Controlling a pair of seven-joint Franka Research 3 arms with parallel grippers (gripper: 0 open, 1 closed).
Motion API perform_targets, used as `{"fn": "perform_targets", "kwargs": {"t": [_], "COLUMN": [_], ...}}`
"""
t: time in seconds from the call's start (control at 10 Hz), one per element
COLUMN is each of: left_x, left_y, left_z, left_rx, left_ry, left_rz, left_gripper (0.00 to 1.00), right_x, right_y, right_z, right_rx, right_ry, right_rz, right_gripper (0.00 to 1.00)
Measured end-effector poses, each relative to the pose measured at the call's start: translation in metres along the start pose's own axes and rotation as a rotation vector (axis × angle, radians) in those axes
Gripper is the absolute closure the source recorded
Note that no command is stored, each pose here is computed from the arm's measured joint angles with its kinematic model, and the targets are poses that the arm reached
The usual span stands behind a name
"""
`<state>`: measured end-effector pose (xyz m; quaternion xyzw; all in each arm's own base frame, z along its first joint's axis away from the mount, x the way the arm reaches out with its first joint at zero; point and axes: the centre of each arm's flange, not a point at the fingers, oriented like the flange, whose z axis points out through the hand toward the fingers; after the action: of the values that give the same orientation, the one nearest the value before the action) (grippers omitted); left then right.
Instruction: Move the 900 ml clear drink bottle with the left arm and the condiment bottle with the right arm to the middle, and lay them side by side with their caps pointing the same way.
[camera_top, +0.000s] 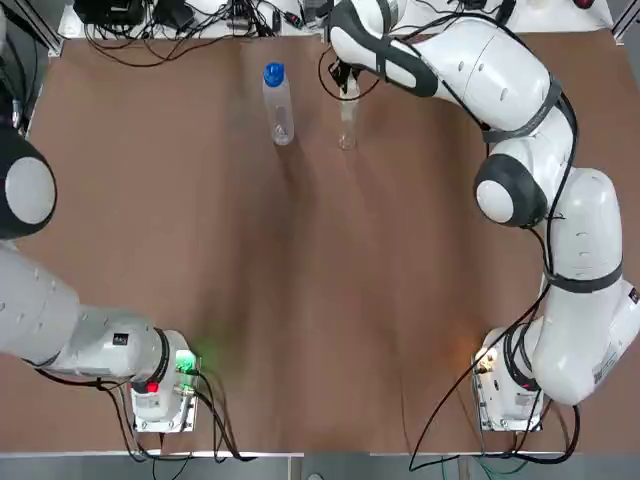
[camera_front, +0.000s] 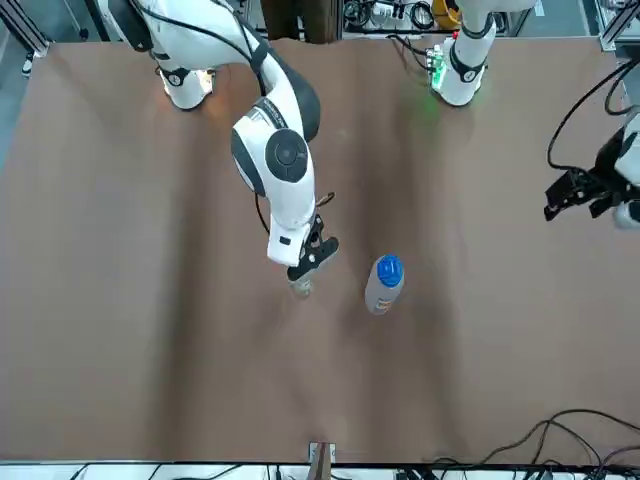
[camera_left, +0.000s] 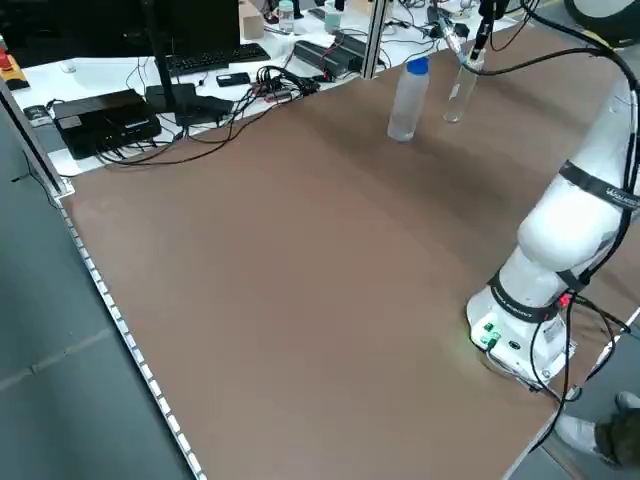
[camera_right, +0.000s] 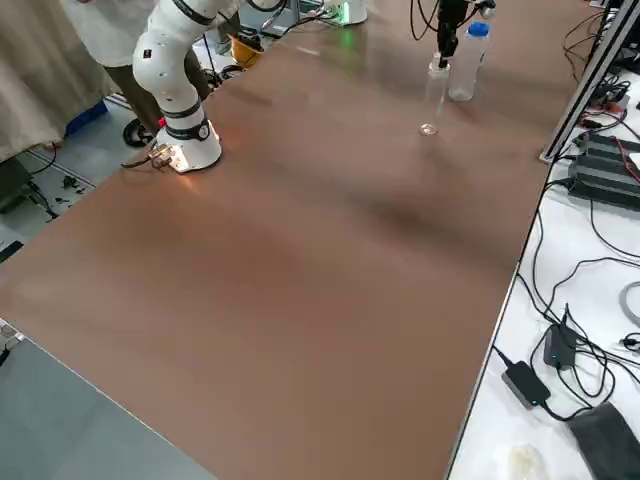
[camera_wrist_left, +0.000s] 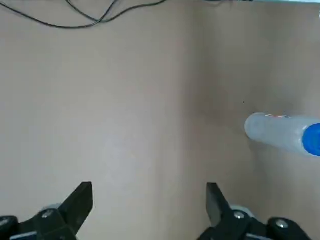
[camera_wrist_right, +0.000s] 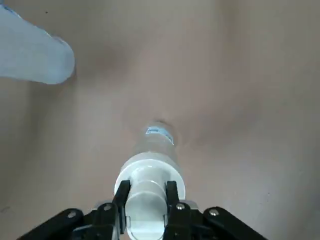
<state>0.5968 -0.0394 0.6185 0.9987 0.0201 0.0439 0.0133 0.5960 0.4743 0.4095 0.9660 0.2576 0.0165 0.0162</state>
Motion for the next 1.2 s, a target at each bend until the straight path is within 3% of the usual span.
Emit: {"fn": "perform_targets", "kwargs": {"t": [0.1,0.4,0.5,0.7,0.9,1.2], "left_x": [0.001,0.002,0.002,0.001,-0.002,-0.004], "left_y": [-0.001,-0.002,-0.002,0.008,0.03,0.039], "left_z": [-0.001,-0.011,-0.013,-0.014,-0.014,-0.014], "left_rx": [0.0,-0.002,-0.002,-0.006,-0.014,-0.017], "left_ry": [0.003,0.024,0.028,0.028,0.028,0.027], "left_rz": [-0.004,-0.01,-0.009,0.009,0.045,0.06], "left_gripper": [0.0,0.0,0.0,0.0,0.0,0.0], "right_x": [0.001,0.005,0.005,0.005,0.005,-0.008], "right_y": [0.003,0.009,0.009,0.009,0.013,0.108], "right_z": [-0.001,-0.007,-0.008,-0.01,-0.02,-0.066], "right_rx": [-0.001,0.0,0.0,0.001,0.0,-0.021], "right_ry": [0.008,0.033,0.035,0.039,0.046,-0.002], "right_rz": [0.005,0.016,0.016,0.016,0.035,0.169], "right_gripper": [0.65,0.22,0.14,0.04,0.01,0.01]}}
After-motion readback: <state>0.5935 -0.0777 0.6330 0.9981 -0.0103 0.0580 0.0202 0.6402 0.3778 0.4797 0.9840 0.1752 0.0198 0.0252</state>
